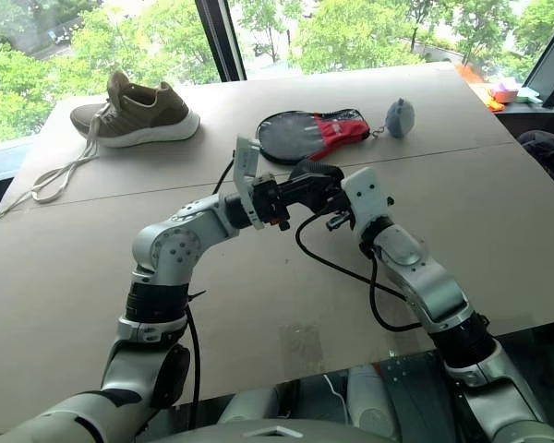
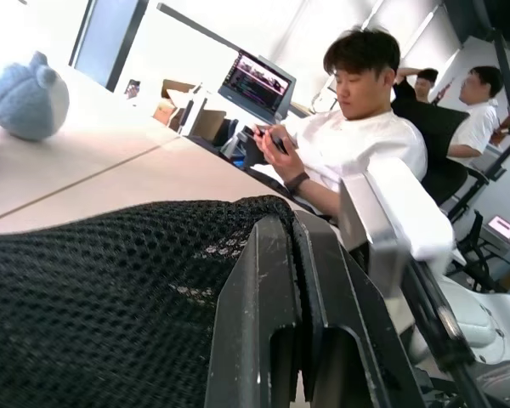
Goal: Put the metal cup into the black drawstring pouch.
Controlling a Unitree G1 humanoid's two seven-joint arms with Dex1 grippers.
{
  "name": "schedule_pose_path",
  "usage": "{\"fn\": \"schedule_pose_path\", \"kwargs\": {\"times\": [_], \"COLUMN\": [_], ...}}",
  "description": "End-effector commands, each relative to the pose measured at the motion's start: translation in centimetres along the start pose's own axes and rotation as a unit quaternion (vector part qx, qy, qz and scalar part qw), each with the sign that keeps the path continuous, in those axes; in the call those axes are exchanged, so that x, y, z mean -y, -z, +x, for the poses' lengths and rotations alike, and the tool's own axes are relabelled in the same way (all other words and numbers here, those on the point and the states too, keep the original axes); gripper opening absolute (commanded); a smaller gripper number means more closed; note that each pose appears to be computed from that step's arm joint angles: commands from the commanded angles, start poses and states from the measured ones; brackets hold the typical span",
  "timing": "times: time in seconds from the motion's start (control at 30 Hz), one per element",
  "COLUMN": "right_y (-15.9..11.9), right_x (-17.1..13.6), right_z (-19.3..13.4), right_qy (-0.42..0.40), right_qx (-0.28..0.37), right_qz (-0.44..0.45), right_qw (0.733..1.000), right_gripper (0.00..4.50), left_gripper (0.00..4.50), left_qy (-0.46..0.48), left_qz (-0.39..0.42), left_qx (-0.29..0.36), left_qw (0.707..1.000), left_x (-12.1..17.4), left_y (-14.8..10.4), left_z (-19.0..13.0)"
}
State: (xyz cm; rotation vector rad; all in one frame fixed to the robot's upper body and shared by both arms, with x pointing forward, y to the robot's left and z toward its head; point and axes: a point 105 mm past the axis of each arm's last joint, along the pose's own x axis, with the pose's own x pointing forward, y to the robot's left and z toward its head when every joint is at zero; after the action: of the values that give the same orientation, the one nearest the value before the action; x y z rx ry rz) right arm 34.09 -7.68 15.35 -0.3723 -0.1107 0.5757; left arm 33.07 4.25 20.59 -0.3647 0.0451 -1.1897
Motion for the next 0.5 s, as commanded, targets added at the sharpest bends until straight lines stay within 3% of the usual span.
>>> {"fn": "schedule_pose_path", "kwargs": {"times": [0.03, 0.1, 0.33, 0.37, 0.5], "right_y": [-0.3, -0.6, -2.3, -2.5, -2.9], "right_x": [0.1, 0.4, 2.1, 2.3, 3.3], "right_z": [-0.5, -0.6, -1.3, -1.5, -2.8], "right_qy": [-0.022, -0.024, -0.013, -0.012, -0.035], "right_qx": [0.001, 0.003, 0.024, 0.027, 0.026], "right_qz": [-0.017, -0.003, 0.082, 0.091, 0.16], "right_qw": [1.0, 1.0, 0.996, 0.995, 0.986], "right_gripper": [0.35, 1.0, 4.23, 4.48, 4.48], "left_gripper": [0.0, 0.0, 0.0, 0.0, 0.0], "left_qy": [0.017, 0.017, 0.002, 0.001, -0.011], "left_qz": [0.039, 0.041, 0.035, 0.032, 0.031], "left_qx": [0.026, 0.022, 0.03, 0.033, 0.03], "left_qw": [0.999, 0.999, 0.999, 0.999, 0.999], "left_x": [0.7, 0.6, -0.3, -0.4, -1.0], "left_y": [-2.1, -1.9, -2.1, -2.2, -2.3], "left_z": [-0.1, -0.2, -0.2, -0.2, 0.3]}}
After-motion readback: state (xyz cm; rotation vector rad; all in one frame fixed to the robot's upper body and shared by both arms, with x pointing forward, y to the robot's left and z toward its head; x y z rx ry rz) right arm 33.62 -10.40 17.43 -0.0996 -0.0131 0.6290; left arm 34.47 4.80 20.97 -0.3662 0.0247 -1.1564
